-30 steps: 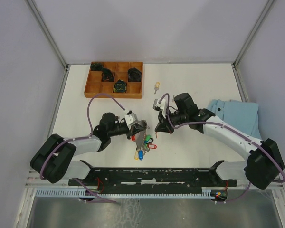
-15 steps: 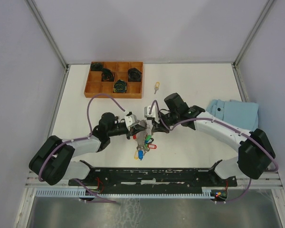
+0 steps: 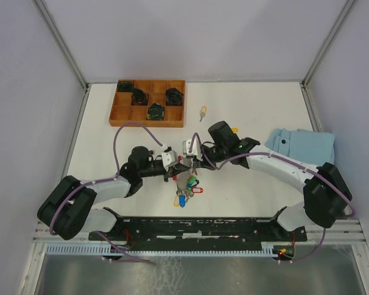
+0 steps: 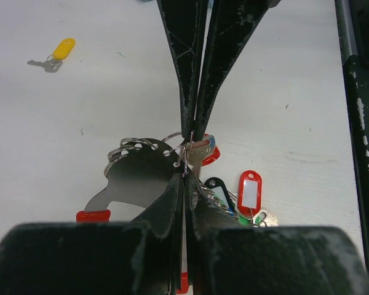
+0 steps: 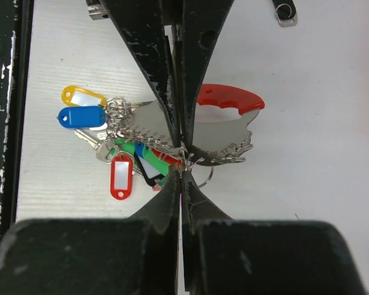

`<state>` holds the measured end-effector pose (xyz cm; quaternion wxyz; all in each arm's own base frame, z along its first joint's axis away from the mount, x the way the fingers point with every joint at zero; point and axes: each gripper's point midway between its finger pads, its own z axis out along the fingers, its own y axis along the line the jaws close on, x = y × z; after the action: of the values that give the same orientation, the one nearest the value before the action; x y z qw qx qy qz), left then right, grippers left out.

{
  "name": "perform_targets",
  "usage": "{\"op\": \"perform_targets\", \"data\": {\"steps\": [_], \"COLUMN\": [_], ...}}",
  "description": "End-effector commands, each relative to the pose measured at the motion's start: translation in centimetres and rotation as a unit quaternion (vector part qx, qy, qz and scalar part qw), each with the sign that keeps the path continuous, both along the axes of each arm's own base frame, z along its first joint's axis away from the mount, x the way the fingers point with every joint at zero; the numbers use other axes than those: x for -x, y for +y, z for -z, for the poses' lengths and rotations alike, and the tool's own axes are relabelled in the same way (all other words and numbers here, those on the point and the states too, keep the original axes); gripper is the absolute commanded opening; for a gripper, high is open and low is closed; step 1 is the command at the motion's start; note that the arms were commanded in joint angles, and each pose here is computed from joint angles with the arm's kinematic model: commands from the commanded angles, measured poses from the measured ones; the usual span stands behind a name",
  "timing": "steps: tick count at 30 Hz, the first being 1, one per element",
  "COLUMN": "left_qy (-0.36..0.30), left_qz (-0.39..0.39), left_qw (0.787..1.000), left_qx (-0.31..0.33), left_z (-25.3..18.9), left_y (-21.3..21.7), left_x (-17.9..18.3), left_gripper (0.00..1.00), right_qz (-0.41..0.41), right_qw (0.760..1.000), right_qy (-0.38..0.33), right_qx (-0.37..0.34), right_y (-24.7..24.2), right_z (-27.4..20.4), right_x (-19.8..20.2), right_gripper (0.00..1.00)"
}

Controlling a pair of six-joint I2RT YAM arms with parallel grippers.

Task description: Put the keys on the keyring

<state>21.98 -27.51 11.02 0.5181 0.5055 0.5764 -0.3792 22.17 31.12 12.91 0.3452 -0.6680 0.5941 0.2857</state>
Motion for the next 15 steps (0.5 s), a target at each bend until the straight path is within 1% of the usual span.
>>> {"op": "perform_targets", "data": {"steps": [1, 5, 15], "left_qy": [-0.051, -0.053, -0.049], "left_qz": [0.028, 0.027, 0.025], "left_qw": [0.998, 0.998, 0.998], "left_qx": [0.017, 0.017, 0.017], "left_z": [-1.60, -1.60, -1.57], "left_y": [-0.43, -0.44, -0.49], "left_x": [0.44, 0.39, 0.31], "left_gripper": [0.03, 0.03, 0.03], "right_qz": [0.002, 0.005, -0.015], "right_qw": [0.999, 0.998, 0.999], "right_qy": [-0.048, -0.057, -0.049], "right_qx": [-0.010, -0.001, -0.018], "right_y": [0.47, -0.04, 0.37], "right_z": [-0.86, -0.80, -1.09], "right_x": [-1.36, -1.43, -0.53], "right_gripper": [0.01, 0.01, 0.01]}}
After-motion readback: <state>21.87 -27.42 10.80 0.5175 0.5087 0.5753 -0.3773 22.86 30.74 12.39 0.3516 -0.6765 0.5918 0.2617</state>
